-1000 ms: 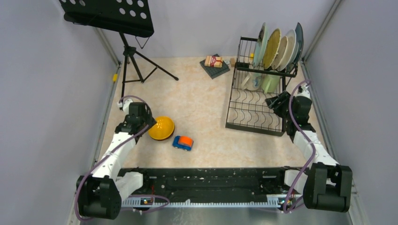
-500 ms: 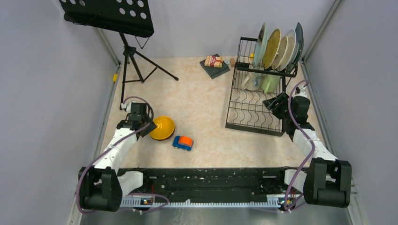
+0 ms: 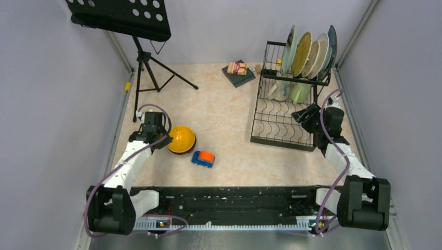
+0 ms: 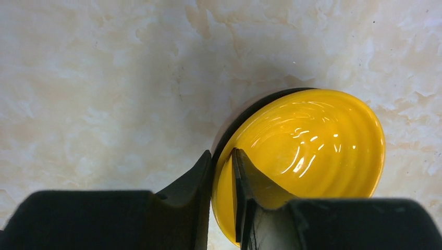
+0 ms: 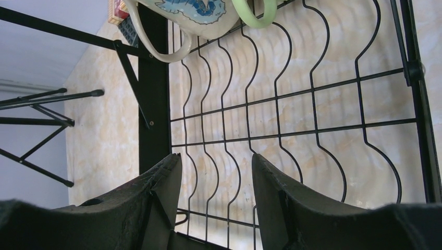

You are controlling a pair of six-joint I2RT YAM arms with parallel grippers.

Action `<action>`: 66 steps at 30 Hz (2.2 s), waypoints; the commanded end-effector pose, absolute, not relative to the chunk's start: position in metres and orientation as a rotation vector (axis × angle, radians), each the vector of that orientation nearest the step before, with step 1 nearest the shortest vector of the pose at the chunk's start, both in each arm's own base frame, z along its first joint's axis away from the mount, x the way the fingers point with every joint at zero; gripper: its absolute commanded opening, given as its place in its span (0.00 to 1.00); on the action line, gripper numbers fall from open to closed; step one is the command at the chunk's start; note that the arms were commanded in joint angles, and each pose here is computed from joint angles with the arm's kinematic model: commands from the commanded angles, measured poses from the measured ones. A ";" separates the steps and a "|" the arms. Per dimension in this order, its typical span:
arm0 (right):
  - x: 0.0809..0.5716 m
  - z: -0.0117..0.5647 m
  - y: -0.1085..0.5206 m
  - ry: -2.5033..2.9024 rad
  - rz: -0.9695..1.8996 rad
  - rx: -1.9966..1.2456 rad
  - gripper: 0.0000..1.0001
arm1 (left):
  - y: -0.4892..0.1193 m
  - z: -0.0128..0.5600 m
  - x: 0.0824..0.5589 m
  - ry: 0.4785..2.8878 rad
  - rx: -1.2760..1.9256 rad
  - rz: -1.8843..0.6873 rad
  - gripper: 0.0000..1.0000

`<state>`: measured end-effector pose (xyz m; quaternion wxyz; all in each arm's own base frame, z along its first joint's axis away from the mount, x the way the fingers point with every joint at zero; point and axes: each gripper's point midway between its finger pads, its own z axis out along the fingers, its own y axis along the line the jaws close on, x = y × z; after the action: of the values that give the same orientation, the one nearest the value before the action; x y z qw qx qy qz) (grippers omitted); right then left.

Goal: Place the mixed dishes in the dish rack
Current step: Pick up the bowl from the center of the board.

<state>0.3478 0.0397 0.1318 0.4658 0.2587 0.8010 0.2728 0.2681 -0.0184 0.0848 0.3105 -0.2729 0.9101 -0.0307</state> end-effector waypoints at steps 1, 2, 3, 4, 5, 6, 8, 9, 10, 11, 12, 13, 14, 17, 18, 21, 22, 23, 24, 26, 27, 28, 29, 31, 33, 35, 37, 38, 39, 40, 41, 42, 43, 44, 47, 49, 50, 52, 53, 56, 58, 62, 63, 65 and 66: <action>0.352 0.156 0.039 1.918 0.678 0.597 0.54 | -0.019 0.109 0.285 2.342 -0.669 -0.103 0.25; 0.352 0.157 0.039 1.918 0.679 0.596 0.54 | -0.020 0.110 0.286 2.342 -0.658 -0.106 0.24; 0.352 0.158 0.040 1.918 0.682 0.594 0.54 | -0.020 0.111 0.287 2.342 -0.649 -0.104 0.23; 0.351 0.159 0.040 1.918 0.684 0.594 0.54 | -0.020 0.112 0.287 2.340 -0.645 -0.104 0.23; 0.351 0.160 0.040 1.915 0.685 0.593 0.54 | -0.020 0.112 0.288 2.342 -0.639 -0.104 0.22; 0.350 0.160 0.040 1.915 0.686 0.593 0.54 | -0.020 0.113 0.288 2.345 -0.629 -0.105 0.17; 0.350 0.160 0.041 1.917 0.687 0.594 0.54 | -0.020 0.113 0.288 2.352 -0.620 -0.102 0.10; 0.349 0.159 0.041 1.919 0.686 0.596 0.54 | -0.020 0.113 0.288 2.352 -0.621 -0.098 0.09; 0.349 0.159 0.041 1.920 0.687 0.595 0.54 | -0.019 0.113 0.288 2.351 -0.621 -0.093 0.10; 0.349 0.158 0.041 1.923 0.686 0.597 0.54 | -0.019 0.113 0.288 2.350 -0.621 -0.089 0.11; 0.348 0.158 0.041 1.923 0.688 0.598 0.54 | -0.019 0.114 0.288 2.349 -0.618 -0.089 0.12; 0.348 0.158 0.041 1.923 0.690 0.598 0.54 | -0.018 0.115 0.288 2.348 -0.617 -0.088 0.12; 0.348 0.157 0.041 1.924 0.692 0.600 0.54 | -0.018 0.116 0.288 2.346 -0.616 -0.088 0.12; 0.348 0.157 0.042 1.926 0.698 0.600 0.54 | -0.019 0.120 0.289 2.342 -0.604 -0.091 0.10; 0.348 0.158 0.043 1.924 0.700 0.600 0.54 | -0.018 0.122 0.290 2.337 -0.602 -0.092 0.09; 0.347 0.159 0.044 1.921 0.704 0.598 0.54 | -0.019 0.128 0.291 2.323 -0.589 -0.098 0.03; 0.347 0.159 0.044 1.922 0.704 0.597 0.54 | -0.019 0.131 0.292 2.316 -0.585 -0.101 0.00; 0.347 0.159 0.044 1.923 0.706 0.594 0.55 | -0.020 0.133 0.293 2.310 -0.580 -0.108 0.00; 0.347 0.160 0.046 1.922 0.711 0.587 0.55 | -0.021 0.135 0.294 2.305 -0.572 -0.119 0.00; 0.347 0.162 0.048 1.921 0.721 0.577 0.57 | -0.025 0.140 0.296 2.288 -0.557 -0.149 0.00; 0.347 0.162 0.050 1.921 0.727 0.573 0.57 | -0.026 0.142 0.297 2.280 -0.549 -0.164 0.00; 0.347 0.163 0.051 1.920 0.736 0.568 0.59 | -0.028 0.144 0.297 2.272 -0.545 -0.179 0.00; 0.347 0.163 0.053 1.921 0.744 0.564 0.60 | -0.030 0.146 0.298 2.263 -0.542 -0.193 0.00; 0.346 0.164 0.056 1.921 0.760 0.554 0.63 | -0.031 0.150 0.299 2.239 -0.544 -0.211 0.00; 0.346 0.167 0.060 1.918 0.778 0.543 0.66 | -0.032 0.155 0.300 2.219 -0.539 -0.225 0.00; 0.346 0.168 0.063 1.914 0.796 0.540 0.69 | -0.033 0.158 0.301 2.201 -0.535 -0.233 0.00; 0.346 0.171 0.066 1.908 0.813 0.530 0.71 | -0.033 0.161 0.302 2.192 -0.529 -0.239 0.00; 0.346 0.171 0.067 1.907 0.819 0.530 0.72 | -0.033 0.162 0.303 2.187 -0.527 -0.240 0.00; 0.346 0.172 0.068 1.905 0.825 0.528 0.72 | -0.033 0.163 0.303 2.183 -0.525 -0.243 0.00; 0.346 0.173 0.069 1.901 0.831 0.526 0.72 | -0.034 0.164 0.303 2.181 -0.523 -0.248 0.00; 0.346 0.174 0.070 1.898 0.838 0.524 0.73 | -0.035 0.165 0.303 2.180 -0.520 -0.252 0.00; 0.346 0.175 0.071 1.895 0.845 0.521 0.74 | -0.036 0.165 0.304 2.179 -0.518 -0.258 0.00; 0.346 0.176 0.072 1.892 0.857 0.518 0.76 | -0.036 0.166 0.304 2.178 -0.516 -0.263 0.00; 0.346 0.178 0.074 1.888 0.872 0.513 0.77 | -0.038 0.166 0.304 2.177 -0.513 -0.272 0.00; 0.346 0.182 0.080 1.876 0.925 0.502 0.80 | -0.044 0.173 0.307 2.158 -0.489 -0.315 0.00; 0.347 0.185 0.082 1.863 0.945 0.518 0.86 | -0.054 0.180 0.309 2.145 -0.428 -0.382 0.00; 0.347 0.188 0.083 1.848 0.952 0.516 0.87 | -0.061 0.184 0.311 2.130 -0.381 -0.418 0.00; 0.346 0.197 0.085 1.809 0.963 0.502 0.89 | -0.072 0.195 0.315 2.089 -0.325 -0.494 0.00; 0.345 0.202 0.087 1.792 0.979 0.483 0.90 | -0.078 0.201 0.317 2.067 -0.306 -0.533 0.00; 0.342 0.221 0.101 1.751 1.044 0.402 0.90 | -0.097 0.221 0.322 1.999 -0.248 -0.672 0.00; 0.341 0.232 0.111 1.727 1.082 0.344 0.90 | -0.107 0.231 0.326 1.961 -0.224 -0.746 0.00; 0.335 0.254 0.134 1.676 1.156 0.233 0.90 | -0.124 0.249 0.332 1.895 -0.161 -0.861 0.00; 0.333 0.259 0.140 1.664 1.174 0.202 0.90 | -0.127 0.252 0.332 1.888 -0.151 -0.882 0.00; 0.328 0.268 0.152 1.649 1.216 0.134 0.91 | -0.132 0.254 0.333 1.887 -0.136 -0.922 0.00; 0.328 0.272 0.157 1.650 1.230 0.115 0.92 | -0.135 0.260 0.335 1.862 -0.119 -0.941 0.00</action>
<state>0.3328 0.1322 0.2197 0.4831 0.1272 0.7301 0.4662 0.3251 -0.1136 0.2133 0.4626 -0.0956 0.8213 -0.3199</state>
